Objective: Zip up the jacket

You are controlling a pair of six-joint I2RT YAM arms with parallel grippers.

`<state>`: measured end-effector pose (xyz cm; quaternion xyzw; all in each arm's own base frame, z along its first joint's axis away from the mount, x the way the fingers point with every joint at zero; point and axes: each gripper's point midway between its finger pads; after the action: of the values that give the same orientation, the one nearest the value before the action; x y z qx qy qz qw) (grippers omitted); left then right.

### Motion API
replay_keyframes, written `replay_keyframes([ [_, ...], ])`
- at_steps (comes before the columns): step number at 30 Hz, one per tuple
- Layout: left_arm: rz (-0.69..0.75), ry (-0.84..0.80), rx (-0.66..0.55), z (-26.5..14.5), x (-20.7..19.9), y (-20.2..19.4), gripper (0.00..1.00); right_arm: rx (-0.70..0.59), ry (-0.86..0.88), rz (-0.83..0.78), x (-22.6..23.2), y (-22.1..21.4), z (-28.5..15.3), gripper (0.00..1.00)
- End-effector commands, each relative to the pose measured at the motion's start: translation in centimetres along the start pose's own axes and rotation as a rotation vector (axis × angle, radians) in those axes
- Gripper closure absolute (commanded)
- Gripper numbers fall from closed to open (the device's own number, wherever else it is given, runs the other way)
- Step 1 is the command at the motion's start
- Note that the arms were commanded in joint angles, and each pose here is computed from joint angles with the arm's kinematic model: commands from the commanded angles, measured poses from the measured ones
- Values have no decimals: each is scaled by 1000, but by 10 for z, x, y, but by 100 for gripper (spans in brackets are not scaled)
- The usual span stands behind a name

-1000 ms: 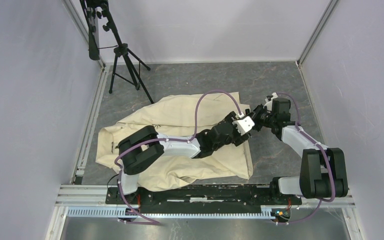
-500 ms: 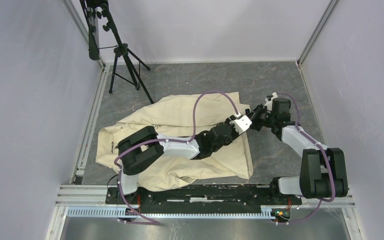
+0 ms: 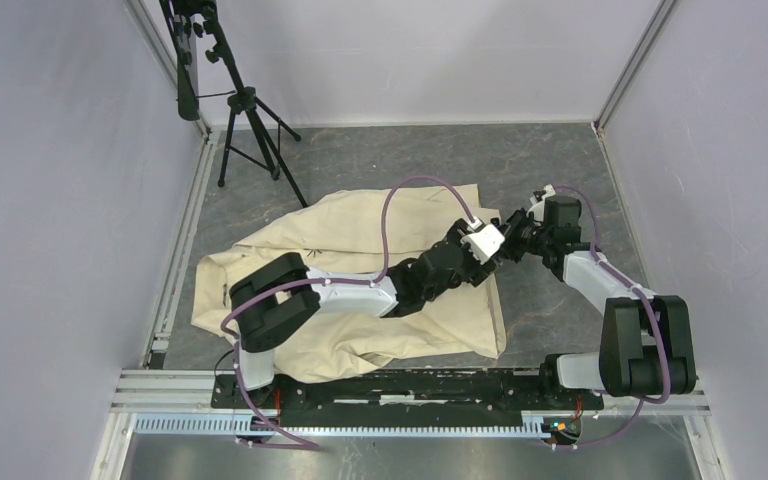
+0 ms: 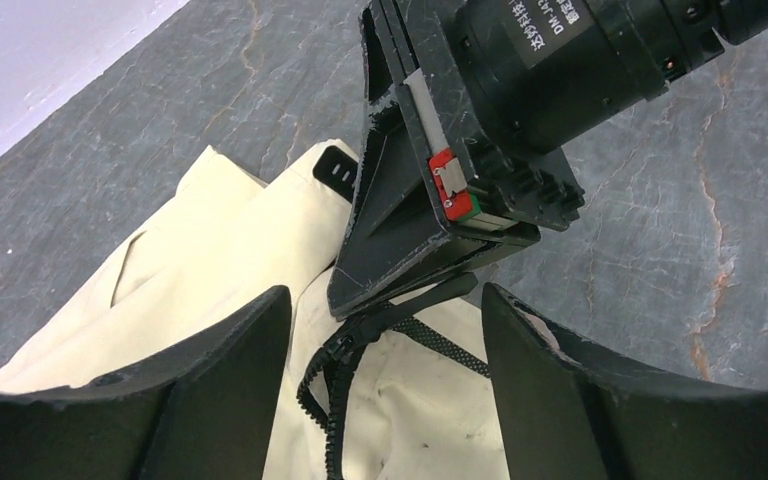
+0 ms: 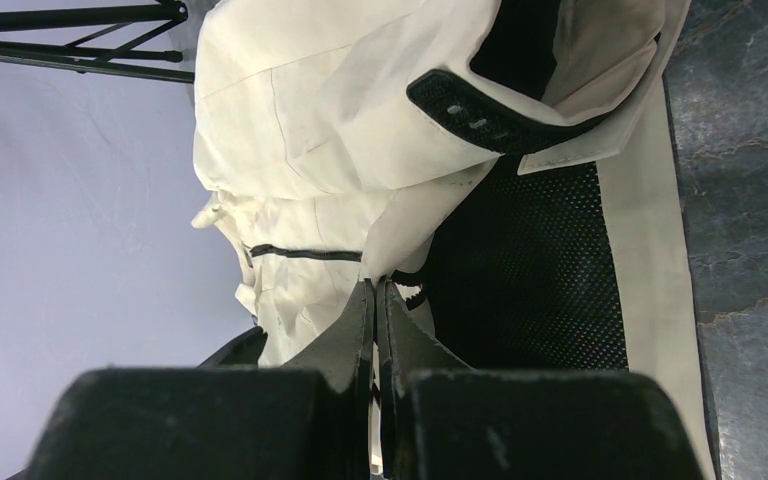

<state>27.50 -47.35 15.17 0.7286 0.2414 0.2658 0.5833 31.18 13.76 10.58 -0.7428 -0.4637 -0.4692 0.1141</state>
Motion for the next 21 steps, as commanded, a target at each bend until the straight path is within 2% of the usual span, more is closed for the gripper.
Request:
replay_keyframes([
  [1,16,-19,-46,5,-7,23,23,-30,33,-26,11,13,0,100],
  [4,95,-31,-18,14,-18,18,21,-24,36,-13,10,10,1,100],
  [14,161,-10,33,22,-23,6,18,-30,39,-18,13,12,-1,100],
  [17,196,33,62,28,-16,0,19,-30,41,-18,14,12,-1,100],
  [21,227,82,67,30,-7,4,30,-31,38,-18,13,11,-1,100],
])
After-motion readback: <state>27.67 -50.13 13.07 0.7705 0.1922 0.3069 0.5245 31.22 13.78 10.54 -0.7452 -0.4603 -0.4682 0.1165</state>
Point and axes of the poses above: each gripper's point midway between its finger pads, its own z axis out along the fingers, its own x axis along the line the jaws close on, y = z × x, and after that the axes turned 5 degrees about -z, right-handed
